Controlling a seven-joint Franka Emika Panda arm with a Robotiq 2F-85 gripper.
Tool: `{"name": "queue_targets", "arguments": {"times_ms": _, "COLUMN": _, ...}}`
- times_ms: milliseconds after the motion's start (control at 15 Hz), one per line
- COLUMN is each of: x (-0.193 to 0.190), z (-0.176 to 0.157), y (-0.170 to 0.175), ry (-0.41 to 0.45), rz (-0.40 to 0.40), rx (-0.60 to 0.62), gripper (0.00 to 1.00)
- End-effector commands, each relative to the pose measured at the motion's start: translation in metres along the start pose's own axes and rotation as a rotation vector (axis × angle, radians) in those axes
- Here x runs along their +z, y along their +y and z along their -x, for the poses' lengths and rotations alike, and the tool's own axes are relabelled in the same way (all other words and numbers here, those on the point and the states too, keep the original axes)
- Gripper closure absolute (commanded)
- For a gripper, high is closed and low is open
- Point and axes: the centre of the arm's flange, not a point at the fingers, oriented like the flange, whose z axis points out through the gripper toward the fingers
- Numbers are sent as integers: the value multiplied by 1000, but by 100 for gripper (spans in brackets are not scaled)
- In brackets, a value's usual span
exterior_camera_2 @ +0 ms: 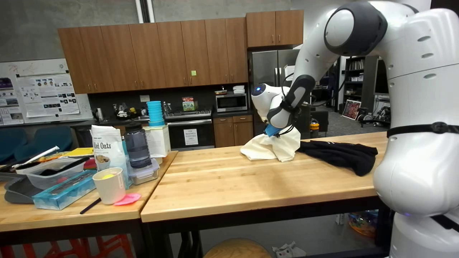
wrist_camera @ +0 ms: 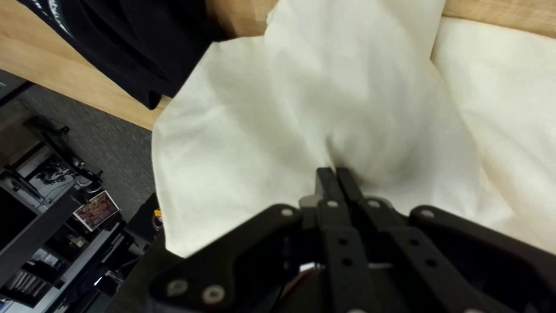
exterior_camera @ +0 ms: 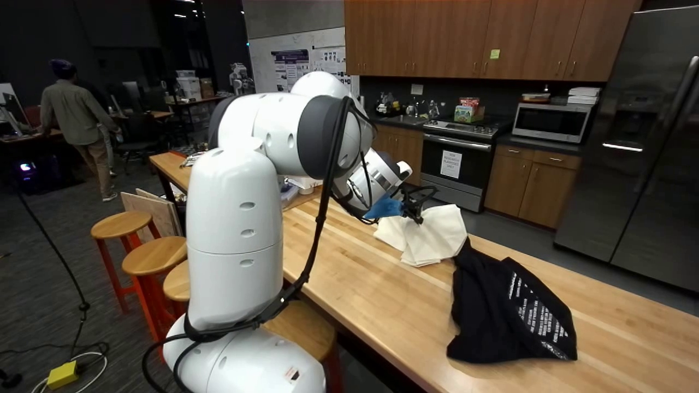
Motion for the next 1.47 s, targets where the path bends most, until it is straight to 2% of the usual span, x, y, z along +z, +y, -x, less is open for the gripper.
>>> {"name": "queue_targets", "arguments": {"times_ms": 0, "x": -12, "z": 3, "y": -4, "ry": 11, "rz": -11, "rx": -17, "gripper": 100}}
{"name": "queue_targets", "arguments": {"times_ms": 333, "x": -9, "z": 1, "y": -16, "ry": 12, "rz": -16, "rx": -23, "gripper": 100}}
{"name": "queue_targets", "arguments": {"times_ms": 1400, "x": -10, "z": 1, "y": -16, "ry": 12, "rz": -16, "rx": -24, "gripper": 100}}
